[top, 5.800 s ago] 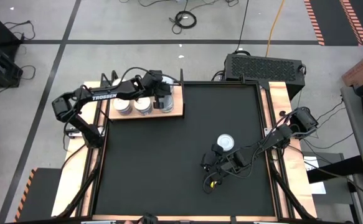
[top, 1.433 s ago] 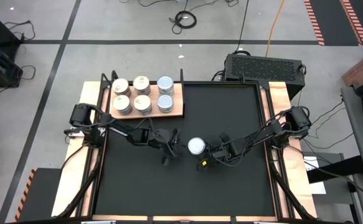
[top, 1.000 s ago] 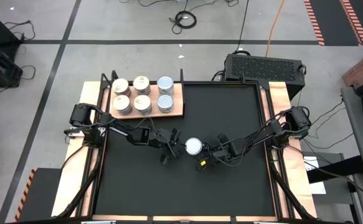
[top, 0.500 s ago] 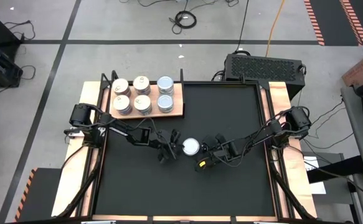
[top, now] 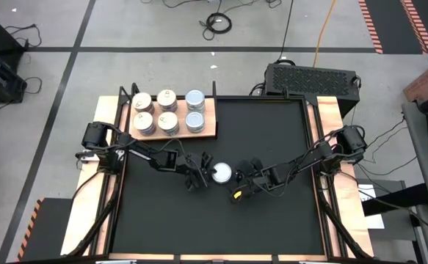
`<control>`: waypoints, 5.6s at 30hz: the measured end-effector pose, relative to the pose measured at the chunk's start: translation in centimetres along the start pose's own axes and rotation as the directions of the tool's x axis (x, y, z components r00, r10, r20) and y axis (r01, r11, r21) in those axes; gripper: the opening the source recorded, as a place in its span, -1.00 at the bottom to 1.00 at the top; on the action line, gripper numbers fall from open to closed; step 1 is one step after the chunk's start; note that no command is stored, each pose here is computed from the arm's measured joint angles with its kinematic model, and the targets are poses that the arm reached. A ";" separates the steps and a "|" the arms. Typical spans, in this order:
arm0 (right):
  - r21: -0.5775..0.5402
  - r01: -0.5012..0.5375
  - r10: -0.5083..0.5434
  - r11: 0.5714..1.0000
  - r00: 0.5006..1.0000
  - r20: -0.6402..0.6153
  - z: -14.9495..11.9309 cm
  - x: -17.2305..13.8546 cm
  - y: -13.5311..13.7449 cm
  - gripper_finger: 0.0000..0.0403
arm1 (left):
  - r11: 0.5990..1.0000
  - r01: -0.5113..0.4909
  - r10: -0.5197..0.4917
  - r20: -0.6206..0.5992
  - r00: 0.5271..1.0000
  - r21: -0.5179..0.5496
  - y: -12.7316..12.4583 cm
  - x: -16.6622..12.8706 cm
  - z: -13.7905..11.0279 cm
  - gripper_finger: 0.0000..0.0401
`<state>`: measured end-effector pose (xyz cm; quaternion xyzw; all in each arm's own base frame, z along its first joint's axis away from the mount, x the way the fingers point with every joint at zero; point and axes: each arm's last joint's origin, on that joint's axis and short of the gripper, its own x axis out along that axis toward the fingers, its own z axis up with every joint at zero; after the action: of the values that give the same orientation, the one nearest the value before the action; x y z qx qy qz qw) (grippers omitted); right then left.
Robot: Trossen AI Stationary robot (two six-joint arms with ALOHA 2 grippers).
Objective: Stack canned seafood by type on shelf
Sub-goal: Stack the green tuna can on the bottom green tuna can on the shelf, then return to Home Position
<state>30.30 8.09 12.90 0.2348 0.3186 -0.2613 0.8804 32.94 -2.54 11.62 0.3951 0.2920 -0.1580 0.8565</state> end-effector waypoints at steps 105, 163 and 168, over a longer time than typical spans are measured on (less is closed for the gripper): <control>-0.140 0.049 -0.041 0.989 0.997 0.059 -0.8 -3.9 0.7 -1.00 | 0.933 -0.353 0.287 -0.451 0.845 -0.066 9.0 -13.8 -5.4 -1.00; -0.158 0.048 -0.039 0.986 0.998 0.059 -0.8 -3.9 0.7 -1.00 | 0.898 -0.439 0.392 -0.494 0.776 0.022 8.9 -13.4 -4.1 -0.66; -0.157 0.046 -0.037 0.987 0.998 0.059 -0.7 -3.9 0.8 -1.00 | 0.850 -0.526 0.471 -0.403 0.785 -0.030 9.0 -15.3 -2.1 -0.66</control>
<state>27.85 10.33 15.27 0.1501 0.3182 -0.2600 0.8992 24.68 5.46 25.36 0.4199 0.3477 0.1751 0.8199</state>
